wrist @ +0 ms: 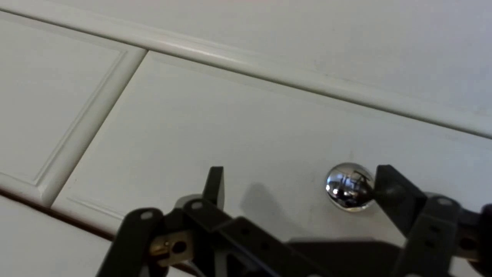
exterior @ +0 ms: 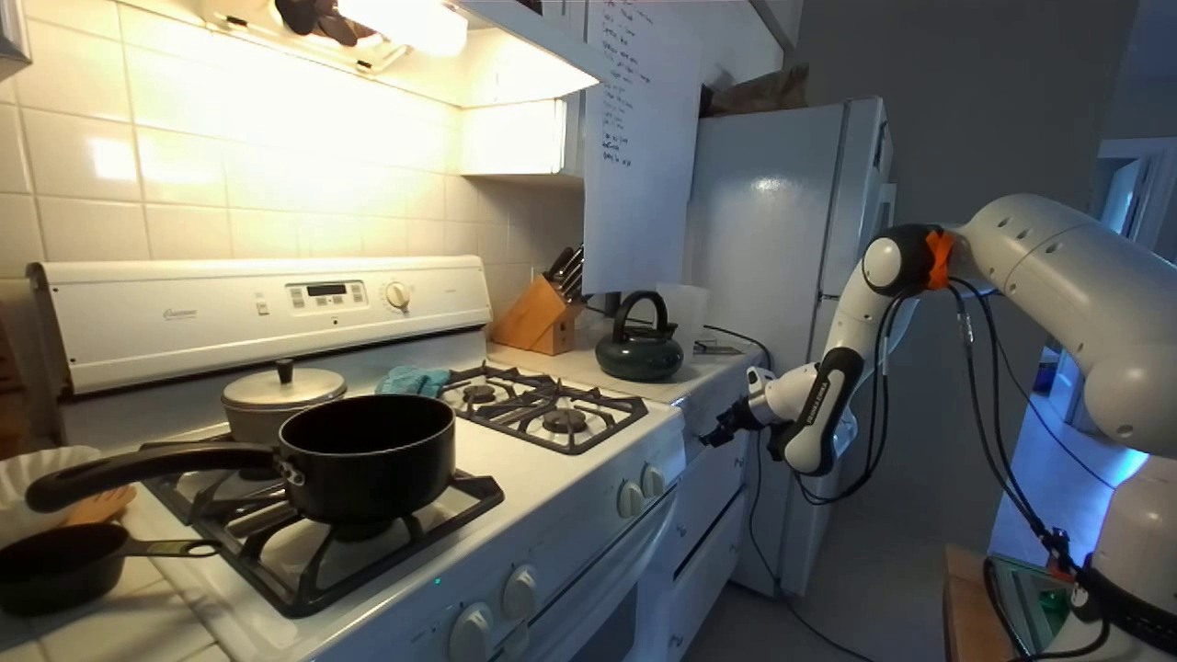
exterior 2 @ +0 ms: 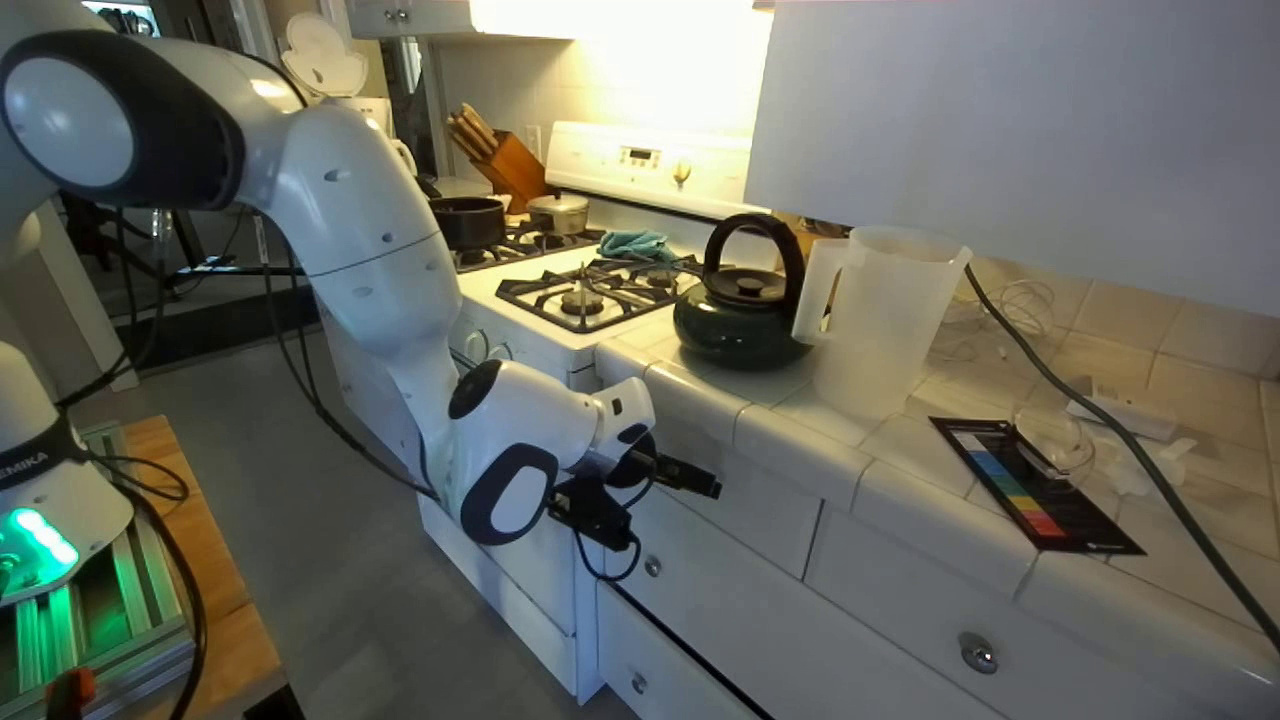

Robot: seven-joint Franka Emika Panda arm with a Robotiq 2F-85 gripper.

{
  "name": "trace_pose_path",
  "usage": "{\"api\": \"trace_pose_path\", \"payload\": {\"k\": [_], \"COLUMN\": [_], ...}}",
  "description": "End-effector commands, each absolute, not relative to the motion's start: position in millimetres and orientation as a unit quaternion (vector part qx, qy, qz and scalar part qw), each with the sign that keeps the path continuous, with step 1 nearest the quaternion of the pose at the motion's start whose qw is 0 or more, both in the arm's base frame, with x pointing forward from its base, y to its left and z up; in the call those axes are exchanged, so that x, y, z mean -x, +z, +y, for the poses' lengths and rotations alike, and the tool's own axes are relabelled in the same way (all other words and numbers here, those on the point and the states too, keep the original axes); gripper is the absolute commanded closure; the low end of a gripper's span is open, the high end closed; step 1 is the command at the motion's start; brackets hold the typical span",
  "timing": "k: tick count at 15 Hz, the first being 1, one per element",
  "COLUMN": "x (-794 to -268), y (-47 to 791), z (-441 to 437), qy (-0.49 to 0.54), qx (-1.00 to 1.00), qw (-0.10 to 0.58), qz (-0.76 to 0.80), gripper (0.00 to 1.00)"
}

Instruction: Pull open the drawer and take out the clear bottle

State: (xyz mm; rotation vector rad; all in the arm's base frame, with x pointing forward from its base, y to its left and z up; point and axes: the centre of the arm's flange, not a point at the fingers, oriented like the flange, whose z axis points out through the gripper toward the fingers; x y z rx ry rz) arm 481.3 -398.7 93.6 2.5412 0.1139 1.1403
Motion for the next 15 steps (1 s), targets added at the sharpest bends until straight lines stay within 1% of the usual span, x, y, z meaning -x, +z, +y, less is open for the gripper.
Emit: {"api": "trace_pose_path", "payload": {"k": [1,4,5,6,7,8,11,15], "x": [-493.4,-497.5,-499.1,-500.2,-501.1,-501.8,-503.6,-500.2], "y": [89.8,88.5,87.5,86.4,84.9,84.2,80.8,79.4], "z": [-401.1,-395.8,-395.2,-395.2,-394.7,-394.2,-392.8,-389.2], "qy": [0.417,0.418,0.418,0.418,0.418,0.418,0.416,0.408], "qx": [-0.892,-0.893,-0.893,-0.893,-0.893,-0.894,-0.895,-0.901], "qw": [0.164,0.157,0.155,0.154,0.152,0.15,0.145,0.135], "qz": [0.054,0.061,0.062,0.064,0.065,0.066,0.064,0.055], "gripper": [0.0,0.0,0.04,0.15,0.29,0.32,0.55,0.82]}}
